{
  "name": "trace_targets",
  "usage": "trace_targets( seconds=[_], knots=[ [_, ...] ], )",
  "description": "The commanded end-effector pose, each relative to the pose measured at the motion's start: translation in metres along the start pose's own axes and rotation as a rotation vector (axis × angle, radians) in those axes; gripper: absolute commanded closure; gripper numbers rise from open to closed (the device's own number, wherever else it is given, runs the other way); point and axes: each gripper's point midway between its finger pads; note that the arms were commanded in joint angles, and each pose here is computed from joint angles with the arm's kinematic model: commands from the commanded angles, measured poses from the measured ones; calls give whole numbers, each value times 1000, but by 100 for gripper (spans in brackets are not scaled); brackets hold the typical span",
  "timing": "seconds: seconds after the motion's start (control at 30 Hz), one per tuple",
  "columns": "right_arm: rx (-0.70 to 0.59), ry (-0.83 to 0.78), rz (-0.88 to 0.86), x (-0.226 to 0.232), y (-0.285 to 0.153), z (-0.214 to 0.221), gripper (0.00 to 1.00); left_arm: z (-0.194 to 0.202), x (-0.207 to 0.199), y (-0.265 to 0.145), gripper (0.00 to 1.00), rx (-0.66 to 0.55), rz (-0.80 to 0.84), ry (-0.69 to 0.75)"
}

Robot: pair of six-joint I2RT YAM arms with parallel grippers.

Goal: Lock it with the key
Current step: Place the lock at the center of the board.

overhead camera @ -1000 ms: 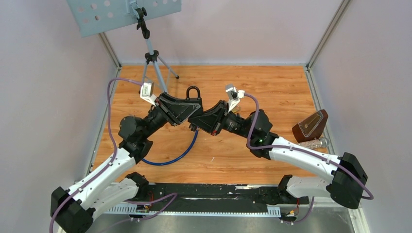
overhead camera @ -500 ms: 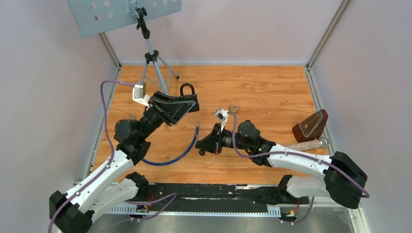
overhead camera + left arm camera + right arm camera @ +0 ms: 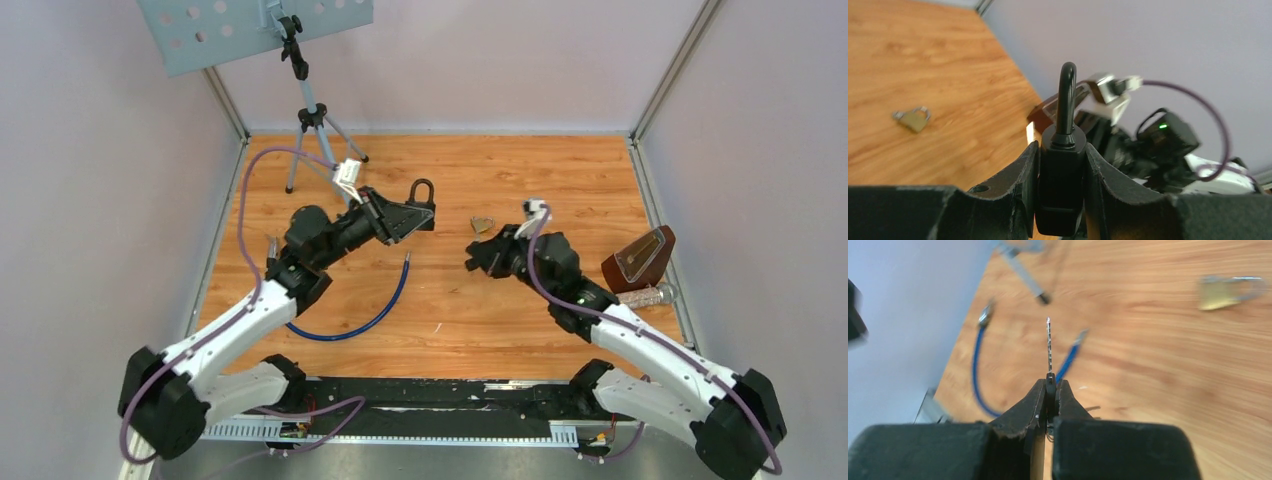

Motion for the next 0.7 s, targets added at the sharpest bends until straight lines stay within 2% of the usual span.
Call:
trace_targets(
  seconds=[0.0, 0.17, 0.27, 0.33, 0.37, 0.4, 0.43, 0.67],
  knots=[
    [-63, 135, 385, -89, -31, -16, 100, 18, 29, 36, 100, 82, -39, 11],
    [-59, 234, 567, -144, -58, -14, 100, 81, 89, 96, 100, 263, -91, -37],
    [-41, 272, 629, -168, -66, -5, 100, 121, 104, 123, 100, 363, -71, -74],
    [-30, 299, 663, -180, -70, 2, 100, 160, 133, 141, 100, 445, -97, -108],
    [-23, 309, 678, -186, -71, 5, 100, 162, 128, 152, 100, 445, -74, -113],
    [-15, 318, 691, -191, -73, 9, 100, 186, 138, 154, 100, 491, -80, -145],
    [-9, 325, 704, -195, -74, 12, 100, 193, 128, 162, 100, 494, -36, -144],
    [28, 375, 781, -217, -85, 40, 100, 268, 151, 168, 100, 575, -47, -218]
  ],
)
Point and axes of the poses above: each gripper's point midway between its finger pads, its own y axis out along the fingers, its own x axis along the line the jaws close on, z = x × y, and after that the axes turned 8 degrees about -y, right-handed
